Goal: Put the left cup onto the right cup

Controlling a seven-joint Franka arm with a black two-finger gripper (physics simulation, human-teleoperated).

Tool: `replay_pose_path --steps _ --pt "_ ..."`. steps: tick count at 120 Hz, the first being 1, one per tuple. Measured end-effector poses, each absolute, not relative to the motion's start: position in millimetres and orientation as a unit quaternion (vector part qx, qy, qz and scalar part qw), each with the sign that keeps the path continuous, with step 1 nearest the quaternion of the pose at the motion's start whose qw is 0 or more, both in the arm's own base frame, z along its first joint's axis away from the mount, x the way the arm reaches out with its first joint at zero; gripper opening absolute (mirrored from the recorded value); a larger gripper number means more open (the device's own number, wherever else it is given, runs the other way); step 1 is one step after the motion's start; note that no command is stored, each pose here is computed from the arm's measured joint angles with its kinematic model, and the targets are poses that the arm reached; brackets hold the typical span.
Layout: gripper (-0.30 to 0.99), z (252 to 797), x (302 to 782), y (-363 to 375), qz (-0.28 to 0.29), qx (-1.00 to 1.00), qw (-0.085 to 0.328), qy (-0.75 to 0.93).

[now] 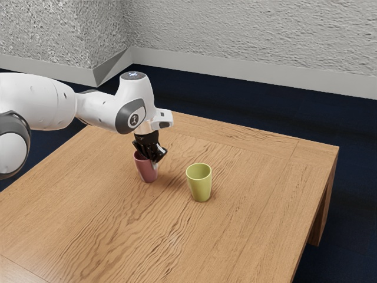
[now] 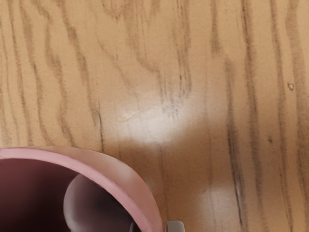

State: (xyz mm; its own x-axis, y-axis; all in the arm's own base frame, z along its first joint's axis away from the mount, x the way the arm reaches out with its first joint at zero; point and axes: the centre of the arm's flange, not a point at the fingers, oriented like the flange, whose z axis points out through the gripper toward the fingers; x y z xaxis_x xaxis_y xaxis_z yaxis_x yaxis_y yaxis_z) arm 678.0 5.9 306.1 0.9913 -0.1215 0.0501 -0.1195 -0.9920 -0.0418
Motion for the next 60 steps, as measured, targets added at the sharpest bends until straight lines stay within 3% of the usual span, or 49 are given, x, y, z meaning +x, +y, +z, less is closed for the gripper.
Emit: replay_pose_path --steps 60 --pt "-0.09 316.9 677.6 5.4 -0.031 -0.998 0.024 0.055"
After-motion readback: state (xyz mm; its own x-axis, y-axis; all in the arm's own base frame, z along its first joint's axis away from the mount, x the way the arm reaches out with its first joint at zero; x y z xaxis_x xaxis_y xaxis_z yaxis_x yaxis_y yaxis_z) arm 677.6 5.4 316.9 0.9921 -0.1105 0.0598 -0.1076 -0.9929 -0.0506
